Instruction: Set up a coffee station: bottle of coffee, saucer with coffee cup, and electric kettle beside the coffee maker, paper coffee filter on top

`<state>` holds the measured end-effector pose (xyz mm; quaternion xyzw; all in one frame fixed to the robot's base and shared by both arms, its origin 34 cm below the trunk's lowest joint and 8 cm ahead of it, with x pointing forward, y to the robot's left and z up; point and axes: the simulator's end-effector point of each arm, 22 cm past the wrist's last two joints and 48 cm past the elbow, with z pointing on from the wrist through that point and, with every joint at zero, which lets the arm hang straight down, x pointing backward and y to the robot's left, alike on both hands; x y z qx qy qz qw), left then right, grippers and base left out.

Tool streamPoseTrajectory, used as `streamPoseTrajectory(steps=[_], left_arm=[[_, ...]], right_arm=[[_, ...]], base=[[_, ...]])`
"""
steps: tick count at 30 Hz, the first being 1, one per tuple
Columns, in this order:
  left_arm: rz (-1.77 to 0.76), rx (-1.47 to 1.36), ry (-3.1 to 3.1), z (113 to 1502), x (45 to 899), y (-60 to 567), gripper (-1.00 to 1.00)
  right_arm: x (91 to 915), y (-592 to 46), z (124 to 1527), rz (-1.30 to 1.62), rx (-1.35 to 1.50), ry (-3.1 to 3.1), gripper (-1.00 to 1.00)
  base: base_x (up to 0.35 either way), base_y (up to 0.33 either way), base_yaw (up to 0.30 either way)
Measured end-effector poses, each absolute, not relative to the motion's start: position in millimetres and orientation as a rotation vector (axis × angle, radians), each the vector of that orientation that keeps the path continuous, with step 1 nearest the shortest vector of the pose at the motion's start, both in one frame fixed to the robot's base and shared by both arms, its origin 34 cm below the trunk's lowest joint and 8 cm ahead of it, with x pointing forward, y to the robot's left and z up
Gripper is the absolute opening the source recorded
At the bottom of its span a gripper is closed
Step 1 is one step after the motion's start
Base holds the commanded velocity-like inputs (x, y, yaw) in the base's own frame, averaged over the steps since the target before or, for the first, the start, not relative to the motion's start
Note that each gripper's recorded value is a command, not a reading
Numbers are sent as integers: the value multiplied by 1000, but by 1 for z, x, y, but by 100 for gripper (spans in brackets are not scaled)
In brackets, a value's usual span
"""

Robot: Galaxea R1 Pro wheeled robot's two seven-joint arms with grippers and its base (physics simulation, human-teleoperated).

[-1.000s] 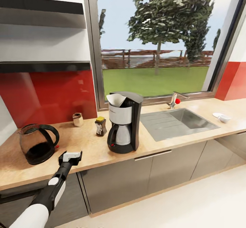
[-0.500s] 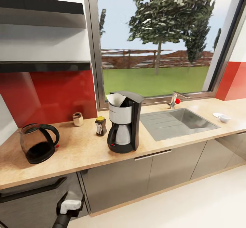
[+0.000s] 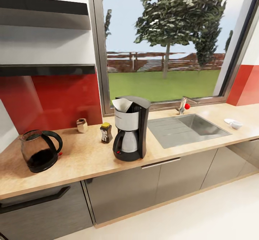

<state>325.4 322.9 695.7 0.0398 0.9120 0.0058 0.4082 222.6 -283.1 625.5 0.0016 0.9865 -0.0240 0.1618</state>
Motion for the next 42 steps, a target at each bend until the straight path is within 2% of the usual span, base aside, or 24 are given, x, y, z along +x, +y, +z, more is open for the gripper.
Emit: streamPoseTrajectory(steps=[10, 21, 30, 42], left_arm=[[86, 38, 2563, 656, 222, 351, 100], [450, -92, 3027, 630, 98, 390, 100], [474, -96, 3138, 629, 73, 388, 100], [448, -101, 3133, 627, 79, 377, 100]], right_arm=[[222, -283, 625, -70, 3, 2818, 100], [222, -282, 625, -67, 3, 2820, 100], [221, -280, 625, -64, 7, 2822, 100], [219, -282, 625, -65, 9, 2825, 100]], base=[[0, 0, 0], [0, 0, -3], [0, 0, -65], [36, -29, -249]])
